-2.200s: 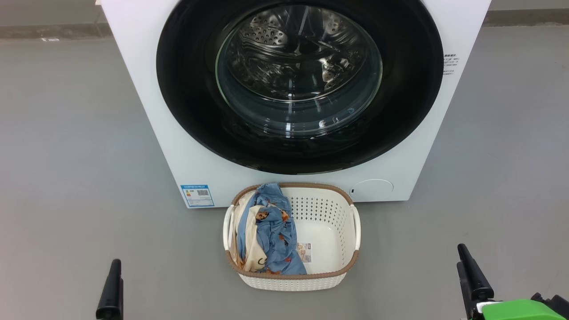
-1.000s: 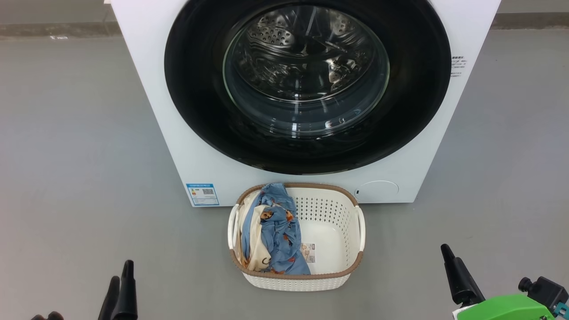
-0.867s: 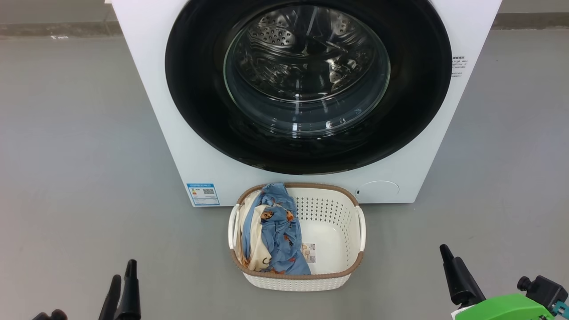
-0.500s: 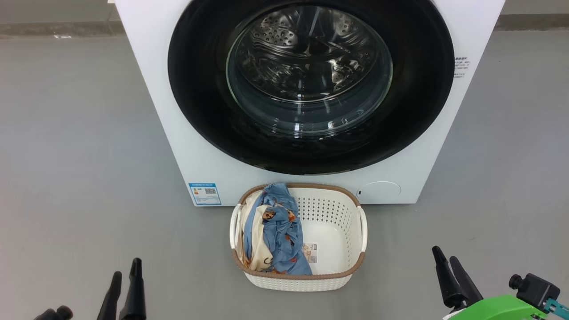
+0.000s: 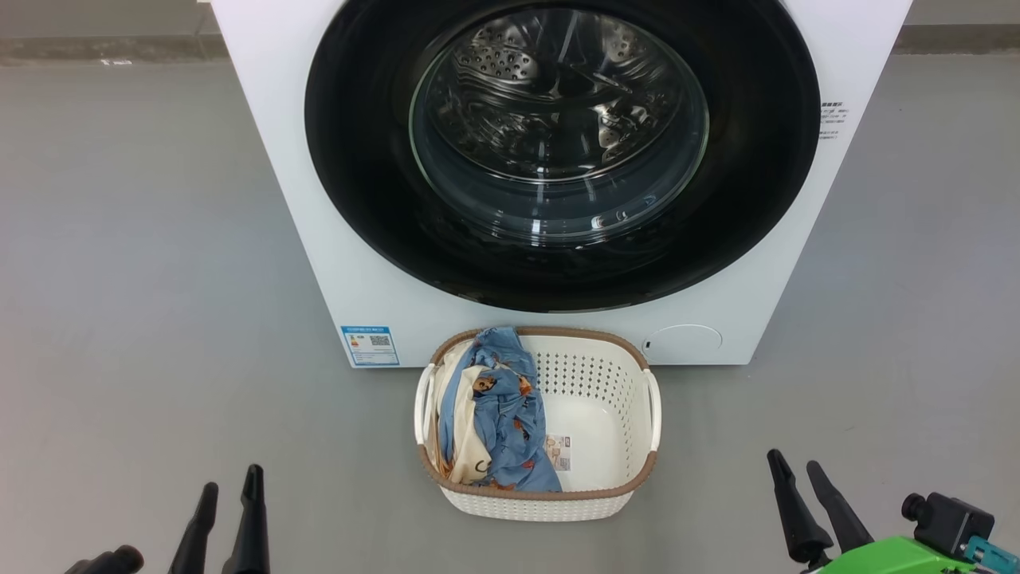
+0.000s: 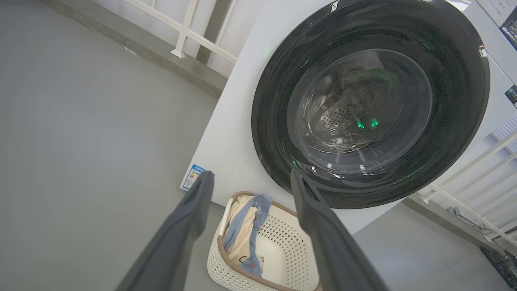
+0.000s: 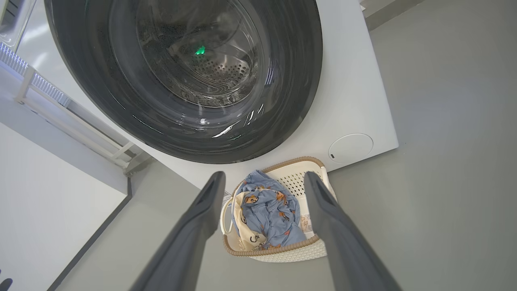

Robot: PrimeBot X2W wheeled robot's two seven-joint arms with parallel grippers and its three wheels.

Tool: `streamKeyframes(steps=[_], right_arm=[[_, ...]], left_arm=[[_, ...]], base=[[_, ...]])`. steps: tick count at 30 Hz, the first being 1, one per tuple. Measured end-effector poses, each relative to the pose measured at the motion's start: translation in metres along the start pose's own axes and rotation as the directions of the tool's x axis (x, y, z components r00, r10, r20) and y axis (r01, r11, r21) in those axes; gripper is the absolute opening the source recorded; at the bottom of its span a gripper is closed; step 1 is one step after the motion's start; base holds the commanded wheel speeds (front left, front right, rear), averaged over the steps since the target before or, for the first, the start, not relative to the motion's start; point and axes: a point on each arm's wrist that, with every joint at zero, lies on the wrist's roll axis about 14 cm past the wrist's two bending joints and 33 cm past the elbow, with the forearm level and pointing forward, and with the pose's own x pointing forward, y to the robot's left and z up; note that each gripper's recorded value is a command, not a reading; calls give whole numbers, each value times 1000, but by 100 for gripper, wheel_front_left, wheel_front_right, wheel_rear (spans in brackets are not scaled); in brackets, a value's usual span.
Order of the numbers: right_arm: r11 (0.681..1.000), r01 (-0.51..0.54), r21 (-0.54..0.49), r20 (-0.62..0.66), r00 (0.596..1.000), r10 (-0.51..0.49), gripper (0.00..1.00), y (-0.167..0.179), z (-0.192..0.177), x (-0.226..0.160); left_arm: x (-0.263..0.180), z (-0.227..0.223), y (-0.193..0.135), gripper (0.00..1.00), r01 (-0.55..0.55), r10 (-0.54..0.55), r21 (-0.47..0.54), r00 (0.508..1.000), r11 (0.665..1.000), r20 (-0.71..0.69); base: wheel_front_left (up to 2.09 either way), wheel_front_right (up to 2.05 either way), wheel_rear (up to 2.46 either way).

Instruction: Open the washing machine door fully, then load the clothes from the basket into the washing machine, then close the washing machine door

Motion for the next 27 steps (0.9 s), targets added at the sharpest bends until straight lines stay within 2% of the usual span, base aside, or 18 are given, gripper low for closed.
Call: streamKeyframes(steps=[12,27], right_arm=[[991,-15,-133,6,1000,16,100,0,-1,-3],[961,-34,-276,13,999,39,100,1,-3,-8]], left_arm=[[-2,6,-5,100,32,-36,147,999,989,23],[-5,3,-12,100,73,-83,312,996,947,19]], base=[[0,0,0],[0,0,0]])
